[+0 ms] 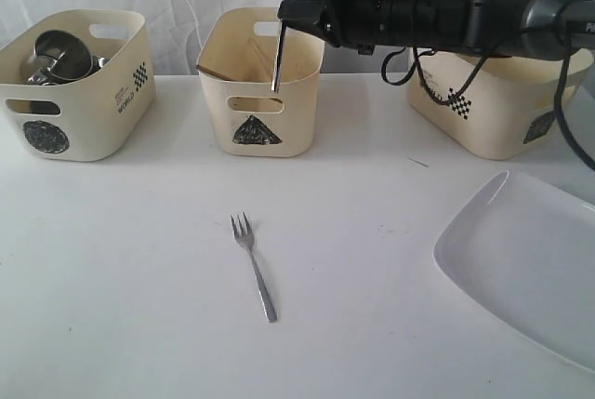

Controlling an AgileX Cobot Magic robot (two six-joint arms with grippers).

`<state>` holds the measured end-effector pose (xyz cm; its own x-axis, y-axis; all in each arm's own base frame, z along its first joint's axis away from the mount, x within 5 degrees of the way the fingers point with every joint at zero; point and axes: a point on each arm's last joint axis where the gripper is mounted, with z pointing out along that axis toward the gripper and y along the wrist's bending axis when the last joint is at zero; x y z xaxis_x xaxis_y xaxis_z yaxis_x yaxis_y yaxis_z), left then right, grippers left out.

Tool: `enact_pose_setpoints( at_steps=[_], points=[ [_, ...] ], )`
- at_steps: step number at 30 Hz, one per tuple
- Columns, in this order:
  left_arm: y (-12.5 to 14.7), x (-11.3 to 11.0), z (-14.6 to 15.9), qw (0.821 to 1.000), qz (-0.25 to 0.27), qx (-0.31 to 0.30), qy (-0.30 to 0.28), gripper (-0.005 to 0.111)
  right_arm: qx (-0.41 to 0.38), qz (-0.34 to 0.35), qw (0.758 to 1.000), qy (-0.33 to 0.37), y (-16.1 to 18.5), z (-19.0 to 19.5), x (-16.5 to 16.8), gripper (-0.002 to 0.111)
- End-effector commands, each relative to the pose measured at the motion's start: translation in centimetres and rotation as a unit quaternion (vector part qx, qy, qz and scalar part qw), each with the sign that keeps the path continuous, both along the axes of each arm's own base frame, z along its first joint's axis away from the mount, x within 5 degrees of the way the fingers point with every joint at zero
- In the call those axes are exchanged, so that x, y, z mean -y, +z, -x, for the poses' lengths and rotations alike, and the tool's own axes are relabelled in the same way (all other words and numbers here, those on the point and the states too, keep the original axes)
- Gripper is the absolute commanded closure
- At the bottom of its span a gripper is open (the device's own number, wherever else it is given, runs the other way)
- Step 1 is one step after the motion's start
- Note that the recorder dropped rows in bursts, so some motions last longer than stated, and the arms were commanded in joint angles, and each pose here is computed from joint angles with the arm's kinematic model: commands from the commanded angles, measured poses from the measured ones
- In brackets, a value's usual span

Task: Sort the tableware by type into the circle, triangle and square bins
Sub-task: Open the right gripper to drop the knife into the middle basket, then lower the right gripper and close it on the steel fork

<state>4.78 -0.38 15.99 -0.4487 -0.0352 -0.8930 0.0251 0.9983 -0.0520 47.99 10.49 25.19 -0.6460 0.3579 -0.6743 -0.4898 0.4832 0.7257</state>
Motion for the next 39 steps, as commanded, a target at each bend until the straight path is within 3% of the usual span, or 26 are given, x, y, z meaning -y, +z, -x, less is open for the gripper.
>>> enact_pose_setpoints(
  at_steps=[1, 8, 13, 17, 24, 29, 39],
  points=[
    [-0.5, 0.1, 0.1, 1.000, 0.005, -0.016, -0.003, 0.106, 0.031, 0.005, 1.000, -0.003, 0.2, -0.8, 0.2, 0.108],
    [-0.5, 0.1, 0.1, 1.000, 0.005, -0.016, -0.003, 0.106, 0.075, 0.005, 0.997, -0.009, 2.7, -1.8, 0.2, 0.108],
    [-0.5, 0.1, 0.1, 1.000, 0.005, -0.016, -0.003, 0.106, 0.117, 0.065, 0.987, -0.087, 3.6, -3.1, 0.7, 0.108],
    [-0.5, 0.1, 0.1, 1.000, 0.005, -0.016, -0.003, 0.106, 0.129, 0.126, 0.975, -0.126, 2.1, -3.9, 0.1, 0.108],
    [-0.5, 0.1, 0.1, 1.000, 0.005, -0.016, -0.003, 0.106, 0.151, 0.181, 0.967, -0.100, -1.9, -5.1, -1.9, 0.108],
    [-0.5, 0.1, 0.1, 1.000, 0.005, -0.016, -0.003, 0.106, 0.135, 0.210, 0.961, -0.121, -4.0, -5.9, -2.0, 0.108],
    [-0.5, 0.1, 0.1, 1.000, 0.005, -0.016, -0.003, 0.106, 0.138, 0.210, 0.962, -0.109, -4.5, -5.8, -2.2, 0.081]
  ],
)
